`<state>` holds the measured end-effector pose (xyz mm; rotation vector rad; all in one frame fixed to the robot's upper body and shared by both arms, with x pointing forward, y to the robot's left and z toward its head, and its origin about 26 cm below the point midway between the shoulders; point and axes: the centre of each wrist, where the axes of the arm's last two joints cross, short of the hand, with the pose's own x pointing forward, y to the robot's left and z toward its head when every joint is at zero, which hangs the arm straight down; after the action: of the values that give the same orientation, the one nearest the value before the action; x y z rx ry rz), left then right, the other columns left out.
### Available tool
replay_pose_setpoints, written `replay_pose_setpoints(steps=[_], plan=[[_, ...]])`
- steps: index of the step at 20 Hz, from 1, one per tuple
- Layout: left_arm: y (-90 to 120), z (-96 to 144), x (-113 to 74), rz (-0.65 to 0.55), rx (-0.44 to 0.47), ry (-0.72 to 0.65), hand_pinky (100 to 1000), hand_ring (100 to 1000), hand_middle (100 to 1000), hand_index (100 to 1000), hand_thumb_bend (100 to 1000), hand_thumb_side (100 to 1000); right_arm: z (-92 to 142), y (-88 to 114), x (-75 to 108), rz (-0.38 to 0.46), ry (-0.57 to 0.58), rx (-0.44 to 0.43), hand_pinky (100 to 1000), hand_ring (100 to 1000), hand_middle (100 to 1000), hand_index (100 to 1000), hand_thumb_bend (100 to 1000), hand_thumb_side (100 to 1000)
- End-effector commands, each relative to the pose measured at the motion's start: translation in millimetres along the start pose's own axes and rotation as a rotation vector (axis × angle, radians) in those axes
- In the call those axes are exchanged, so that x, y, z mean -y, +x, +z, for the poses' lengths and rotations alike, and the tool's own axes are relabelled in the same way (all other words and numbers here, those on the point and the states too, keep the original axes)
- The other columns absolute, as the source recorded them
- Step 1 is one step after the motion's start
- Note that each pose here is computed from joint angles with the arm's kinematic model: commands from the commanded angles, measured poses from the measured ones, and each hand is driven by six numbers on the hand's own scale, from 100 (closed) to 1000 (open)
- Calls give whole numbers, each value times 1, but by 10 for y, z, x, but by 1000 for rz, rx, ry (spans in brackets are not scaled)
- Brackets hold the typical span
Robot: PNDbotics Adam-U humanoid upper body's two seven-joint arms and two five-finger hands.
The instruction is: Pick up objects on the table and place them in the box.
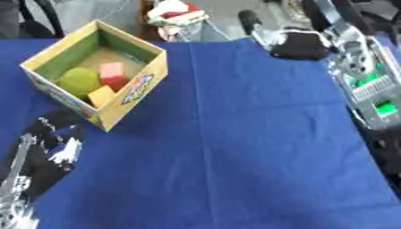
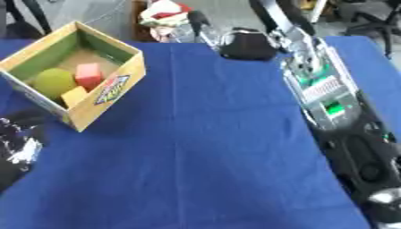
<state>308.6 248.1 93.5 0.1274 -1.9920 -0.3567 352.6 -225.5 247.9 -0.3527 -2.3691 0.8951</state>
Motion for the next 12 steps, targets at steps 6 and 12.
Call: replay_pose_setpoints(steps=[6,12], plan=[[56,-9,-58,-11,20,26,544,788,753,794,208,346,543,-129,-23,-150,-129,-80,757,825,807,904,202,488],[55,-2,-56,-10,19,27,544,793,758,790,209,347,854,-222,-248,-243,-194,-190,747,816,794,900,125,434]])
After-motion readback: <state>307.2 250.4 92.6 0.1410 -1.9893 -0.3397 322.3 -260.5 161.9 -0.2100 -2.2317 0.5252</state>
